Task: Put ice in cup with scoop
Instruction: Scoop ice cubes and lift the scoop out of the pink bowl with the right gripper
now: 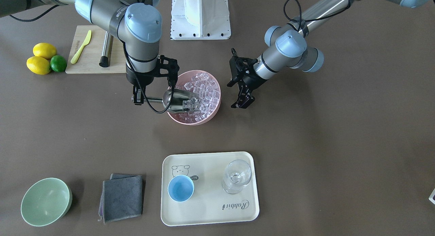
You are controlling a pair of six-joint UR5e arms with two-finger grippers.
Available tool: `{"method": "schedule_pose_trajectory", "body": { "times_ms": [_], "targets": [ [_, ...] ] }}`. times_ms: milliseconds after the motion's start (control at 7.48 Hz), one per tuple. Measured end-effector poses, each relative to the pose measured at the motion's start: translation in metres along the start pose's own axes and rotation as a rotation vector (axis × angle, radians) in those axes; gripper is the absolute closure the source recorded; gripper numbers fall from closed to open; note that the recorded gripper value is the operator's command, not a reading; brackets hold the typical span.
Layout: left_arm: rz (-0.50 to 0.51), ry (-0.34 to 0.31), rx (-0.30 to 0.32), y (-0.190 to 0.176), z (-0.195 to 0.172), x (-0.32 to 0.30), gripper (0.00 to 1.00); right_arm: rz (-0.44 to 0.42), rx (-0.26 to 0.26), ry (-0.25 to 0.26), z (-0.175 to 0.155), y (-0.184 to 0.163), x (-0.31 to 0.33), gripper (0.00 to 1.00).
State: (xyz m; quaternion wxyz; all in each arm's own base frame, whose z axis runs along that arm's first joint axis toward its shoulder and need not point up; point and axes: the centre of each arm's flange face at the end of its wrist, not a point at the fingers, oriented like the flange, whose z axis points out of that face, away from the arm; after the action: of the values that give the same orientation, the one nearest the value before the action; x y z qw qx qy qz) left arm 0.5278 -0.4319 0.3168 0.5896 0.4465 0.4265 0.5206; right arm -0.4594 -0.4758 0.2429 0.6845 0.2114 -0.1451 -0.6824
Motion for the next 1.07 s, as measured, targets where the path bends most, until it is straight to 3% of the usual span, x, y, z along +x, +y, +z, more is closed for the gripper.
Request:
{"method": "schedule_pose_trajectory", "body": {
  "times_ms": [401, 1069],
  "targets": [
    [0.001, 0.000, -0.001, 0.001, 0.000, 0.000, 0.01, 0.017, 0.048, -0.017, 0.020, 0.007, -0.002, 1.00],
    [0.001, 0.000, -0.001, 0.001, 0.000, 0.000, 0.01, 0.038, 0.150, -0.103, 0.004, 0.025, 0.012, 1.00]
  ]
}}
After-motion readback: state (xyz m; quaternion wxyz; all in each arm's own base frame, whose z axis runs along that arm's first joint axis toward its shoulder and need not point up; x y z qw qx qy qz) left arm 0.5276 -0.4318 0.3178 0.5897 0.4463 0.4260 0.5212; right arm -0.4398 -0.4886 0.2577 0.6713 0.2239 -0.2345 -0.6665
